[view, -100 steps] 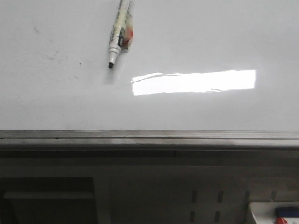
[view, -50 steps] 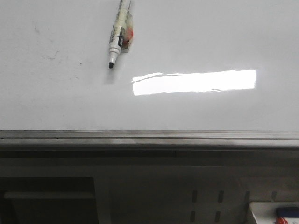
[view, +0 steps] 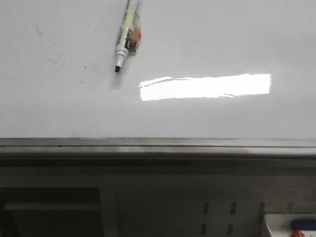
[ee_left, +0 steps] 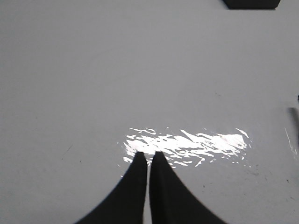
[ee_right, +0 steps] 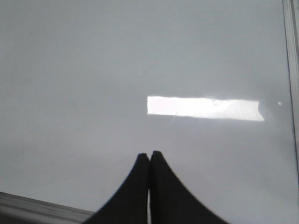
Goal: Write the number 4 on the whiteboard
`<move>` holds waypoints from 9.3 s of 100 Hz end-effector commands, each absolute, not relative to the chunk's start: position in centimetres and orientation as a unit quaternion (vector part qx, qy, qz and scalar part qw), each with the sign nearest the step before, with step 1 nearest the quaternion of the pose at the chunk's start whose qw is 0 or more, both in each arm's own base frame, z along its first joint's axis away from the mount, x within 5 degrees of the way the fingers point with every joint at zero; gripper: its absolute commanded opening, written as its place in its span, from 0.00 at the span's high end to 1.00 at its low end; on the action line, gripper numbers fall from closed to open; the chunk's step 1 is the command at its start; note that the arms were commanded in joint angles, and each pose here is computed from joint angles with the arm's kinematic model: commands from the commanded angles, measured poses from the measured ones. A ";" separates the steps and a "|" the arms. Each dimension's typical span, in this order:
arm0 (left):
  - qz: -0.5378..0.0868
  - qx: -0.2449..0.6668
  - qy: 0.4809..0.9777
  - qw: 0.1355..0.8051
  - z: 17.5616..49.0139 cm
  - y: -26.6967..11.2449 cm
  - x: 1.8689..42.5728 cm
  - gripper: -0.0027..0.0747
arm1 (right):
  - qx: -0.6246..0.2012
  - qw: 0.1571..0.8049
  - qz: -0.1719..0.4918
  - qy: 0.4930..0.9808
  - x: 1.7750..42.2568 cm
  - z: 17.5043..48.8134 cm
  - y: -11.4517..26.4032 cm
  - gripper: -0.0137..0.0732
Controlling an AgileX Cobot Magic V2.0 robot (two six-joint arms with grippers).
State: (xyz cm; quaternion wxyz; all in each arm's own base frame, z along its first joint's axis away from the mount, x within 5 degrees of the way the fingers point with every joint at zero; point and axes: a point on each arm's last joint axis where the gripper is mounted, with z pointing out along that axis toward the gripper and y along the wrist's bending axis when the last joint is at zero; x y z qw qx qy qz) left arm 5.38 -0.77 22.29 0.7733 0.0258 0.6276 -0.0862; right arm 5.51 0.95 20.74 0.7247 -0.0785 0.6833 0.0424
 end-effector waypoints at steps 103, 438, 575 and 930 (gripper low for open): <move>-0.213 0.063 0.841 0.492 29.6 -4.5 11.0 0.52 | -0.053 0.673 0.151 0.722 5.7 29.4 2.1 0.74; -0.108 0.676 0.540 0.490 33.0 -21.8 11.5 0.99 | -0.522 0.476 0.259 0.658 11.1 33.7 13.5 0.40; -0.149 0.625 0.549 0.535 35.1 -20.7 10.8 0.62 | -0.475 0.491 0.263 0.681 12.9 33.3 14.3 0.91; -0.255 0.283 0.653 0.655 30.9 -6.4 6.4 0.99 | -0.305 0.535 0.131 0.776 17.2 31.3 7.5 0.91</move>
